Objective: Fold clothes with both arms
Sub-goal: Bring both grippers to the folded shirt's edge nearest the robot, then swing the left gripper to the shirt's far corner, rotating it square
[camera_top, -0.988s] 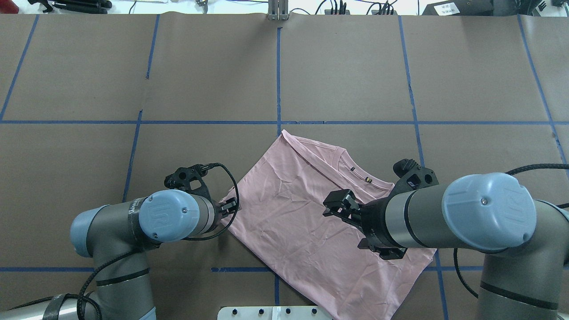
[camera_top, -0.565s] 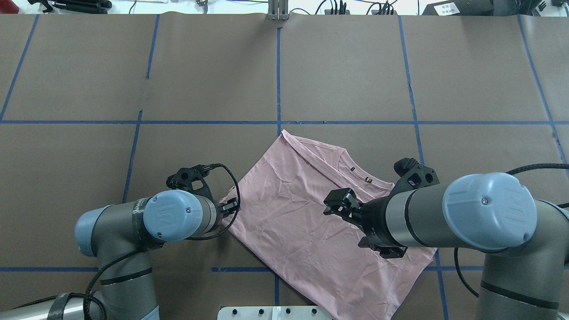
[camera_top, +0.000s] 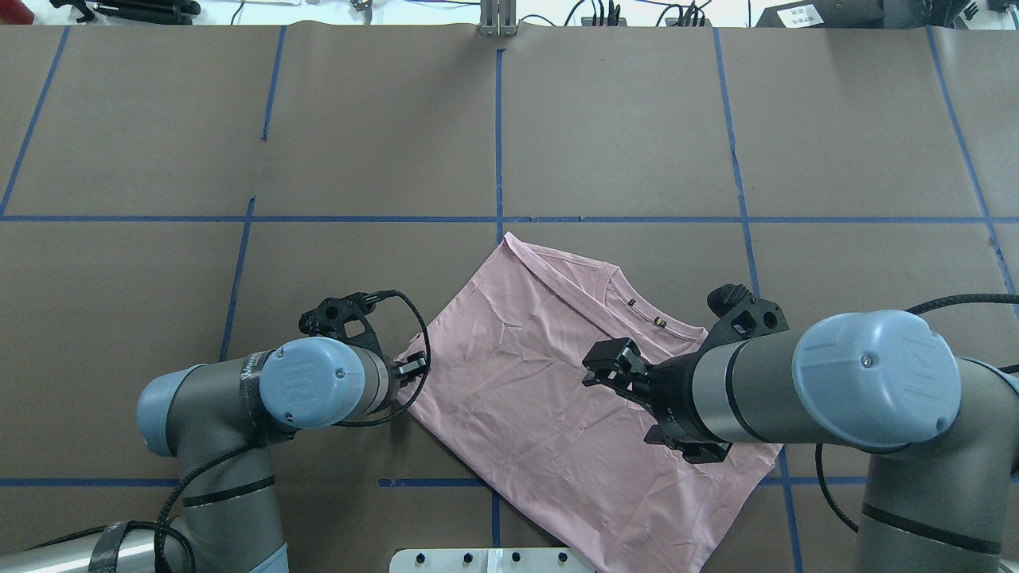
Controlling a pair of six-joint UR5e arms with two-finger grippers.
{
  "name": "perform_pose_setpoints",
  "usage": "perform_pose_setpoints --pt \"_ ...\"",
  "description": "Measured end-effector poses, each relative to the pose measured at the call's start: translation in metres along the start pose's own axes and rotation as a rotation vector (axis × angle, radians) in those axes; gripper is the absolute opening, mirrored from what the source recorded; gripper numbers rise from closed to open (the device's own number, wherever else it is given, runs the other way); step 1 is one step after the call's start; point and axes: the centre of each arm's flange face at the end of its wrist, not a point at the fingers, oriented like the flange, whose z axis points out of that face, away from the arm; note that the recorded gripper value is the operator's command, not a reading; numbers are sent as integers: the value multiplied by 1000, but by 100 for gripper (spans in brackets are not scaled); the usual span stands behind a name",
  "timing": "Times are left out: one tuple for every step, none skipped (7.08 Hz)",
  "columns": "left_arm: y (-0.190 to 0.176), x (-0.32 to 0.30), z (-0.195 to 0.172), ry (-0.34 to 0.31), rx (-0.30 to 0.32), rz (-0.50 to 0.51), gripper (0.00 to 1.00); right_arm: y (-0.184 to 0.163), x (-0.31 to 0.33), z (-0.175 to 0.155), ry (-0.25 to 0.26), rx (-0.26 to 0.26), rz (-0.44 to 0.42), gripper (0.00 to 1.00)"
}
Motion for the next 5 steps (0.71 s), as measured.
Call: perform_pose_setpoints --pt "-1 0 0 -1 1 -1 22 -1 1 2 4 2 1 100" --pt "-2 0 1 -3 2 -2 0 -2 1 5 9 5 2 100" --pt "-3 0 2 -2 10 -3 0 -2 1 6 12 7 3 100" --pt "-6 2 0 3 23 -6 0 -2 1 7 13 7 3 100" --pt "-13 4 -2 8 35 -11 0 -2 1 7 13 7 3 100"
